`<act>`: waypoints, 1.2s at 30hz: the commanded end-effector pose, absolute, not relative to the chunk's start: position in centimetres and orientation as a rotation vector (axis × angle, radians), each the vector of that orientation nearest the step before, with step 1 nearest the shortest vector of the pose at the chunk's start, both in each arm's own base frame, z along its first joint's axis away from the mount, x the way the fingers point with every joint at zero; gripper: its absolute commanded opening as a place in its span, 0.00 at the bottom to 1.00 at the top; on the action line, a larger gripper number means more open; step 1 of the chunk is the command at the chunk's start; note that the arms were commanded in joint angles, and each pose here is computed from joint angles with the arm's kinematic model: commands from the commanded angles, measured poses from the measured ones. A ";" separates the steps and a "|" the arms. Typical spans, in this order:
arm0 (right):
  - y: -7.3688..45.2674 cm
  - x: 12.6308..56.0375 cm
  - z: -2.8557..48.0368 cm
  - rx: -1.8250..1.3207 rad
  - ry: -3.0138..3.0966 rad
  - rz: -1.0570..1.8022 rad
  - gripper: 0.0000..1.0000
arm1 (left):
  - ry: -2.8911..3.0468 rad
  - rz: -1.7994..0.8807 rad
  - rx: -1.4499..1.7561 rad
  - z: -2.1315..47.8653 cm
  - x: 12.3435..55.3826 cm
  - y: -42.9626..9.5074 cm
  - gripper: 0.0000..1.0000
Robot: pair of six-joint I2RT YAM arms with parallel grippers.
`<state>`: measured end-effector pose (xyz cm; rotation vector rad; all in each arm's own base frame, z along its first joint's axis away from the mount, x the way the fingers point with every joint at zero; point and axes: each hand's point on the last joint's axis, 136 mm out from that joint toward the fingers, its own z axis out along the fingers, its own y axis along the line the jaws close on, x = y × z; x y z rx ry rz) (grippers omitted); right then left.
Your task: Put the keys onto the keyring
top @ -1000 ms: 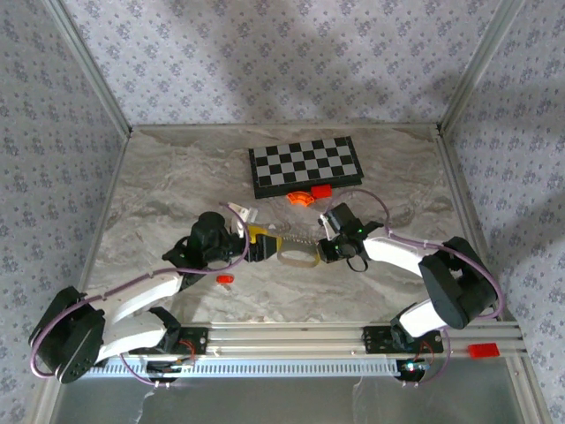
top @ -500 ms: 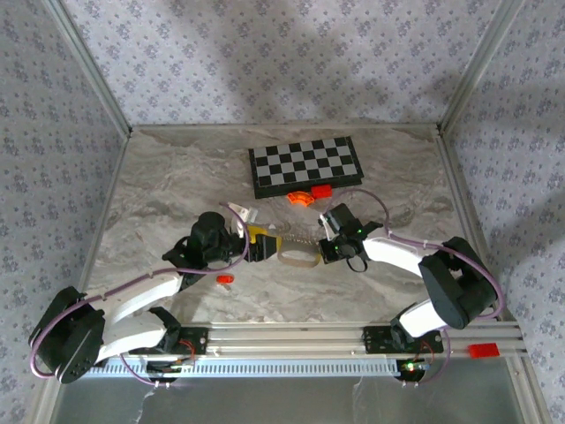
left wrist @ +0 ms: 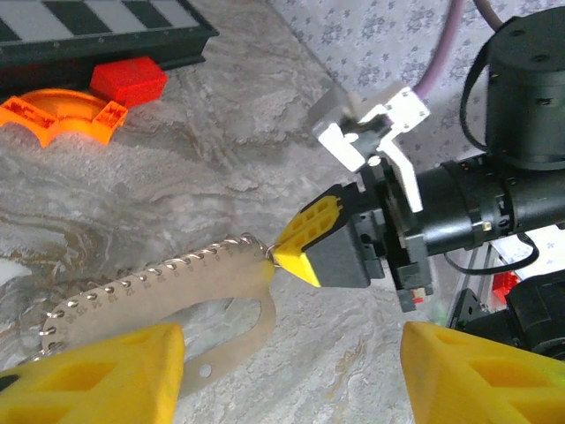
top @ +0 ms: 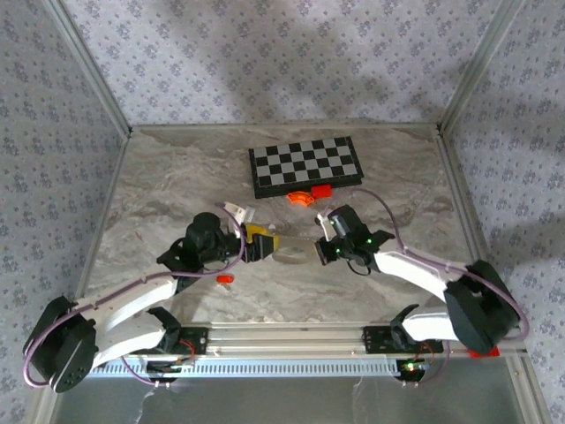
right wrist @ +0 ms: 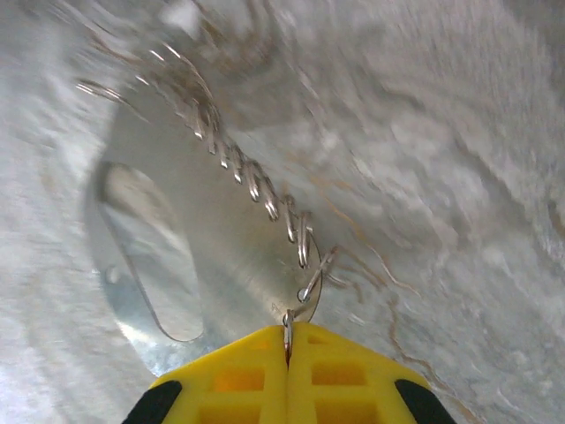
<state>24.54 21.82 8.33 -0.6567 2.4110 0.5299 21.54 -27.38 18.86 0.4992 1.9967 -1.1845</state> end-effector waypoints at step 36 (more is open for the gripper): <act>28.0 11.0 37.0 -1.089 0.980 1.462 0.00 | 1.186 -1.144 1.122 35.1 9.3 -28.0 0.55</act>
